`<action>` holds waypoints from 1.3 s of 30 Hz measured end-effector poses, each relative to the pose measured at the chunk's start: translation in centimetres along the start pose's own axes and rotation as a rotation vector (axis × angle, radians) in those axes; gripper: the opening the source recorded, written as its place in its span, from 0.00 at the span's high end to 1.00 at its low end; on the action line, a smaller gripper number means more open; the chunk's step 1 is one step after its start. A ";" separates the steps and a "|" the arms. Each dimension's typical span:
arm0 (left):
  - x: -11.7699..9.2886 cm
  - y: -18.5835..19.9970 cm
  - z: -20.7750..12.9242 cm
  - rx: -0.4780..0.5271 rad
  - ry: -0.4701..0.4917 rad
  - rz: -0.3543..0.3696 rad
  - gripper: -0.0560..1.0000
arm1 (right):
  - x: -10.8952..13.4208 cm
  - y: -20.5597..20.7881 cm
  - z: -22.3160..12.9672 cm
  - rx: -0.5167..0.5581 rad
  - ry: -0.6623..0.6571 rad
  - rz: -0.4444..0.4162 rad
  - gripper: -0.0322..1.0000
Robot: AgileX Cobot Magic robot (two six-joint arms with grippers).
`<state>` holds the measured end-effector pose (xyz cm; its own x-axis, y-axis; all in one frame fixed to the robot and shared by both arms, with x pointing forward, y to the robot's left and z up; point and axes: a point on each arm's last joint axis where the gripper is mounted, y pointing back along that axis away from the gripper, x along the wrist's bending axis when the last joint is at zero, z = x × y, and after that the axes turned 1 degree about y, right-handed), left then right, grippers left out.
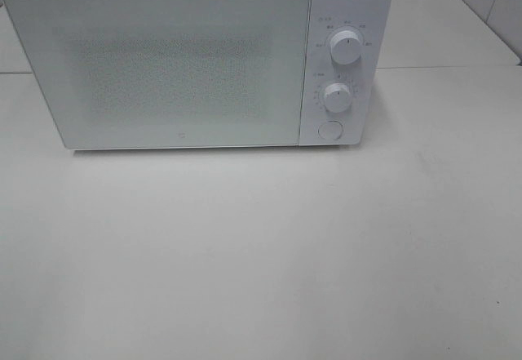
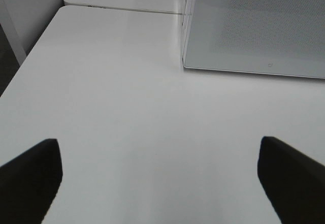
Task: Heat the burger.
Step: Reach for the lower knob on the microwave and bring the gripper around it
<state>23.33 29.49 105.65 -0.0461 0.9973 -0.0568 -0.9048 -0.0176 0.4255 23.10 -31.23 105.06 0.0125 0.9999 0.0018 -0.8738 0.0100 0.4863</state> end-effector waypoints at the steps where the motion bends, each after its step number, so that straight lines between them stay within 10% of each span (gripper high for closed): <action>1: 0.0 0.0 0.0 0.000 0.000 0.000 0.01 | 0.0 0.0 0.0 0.000 0.000 0.000 0.24; 39: 0.0 0.0 0.0 -0.001 0.000 0.000 0.01 | 1.3 -4.8 3.9 -0.090 0.011 0.040 0.24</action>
<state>23.32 29.49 105.64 -0.0461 0.9973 -0.0567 -0.9052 -0.0177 0.4246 29.15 -30.05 106.12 -0.0283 0.9996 0.0098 -0.9136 -0.0298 0.4055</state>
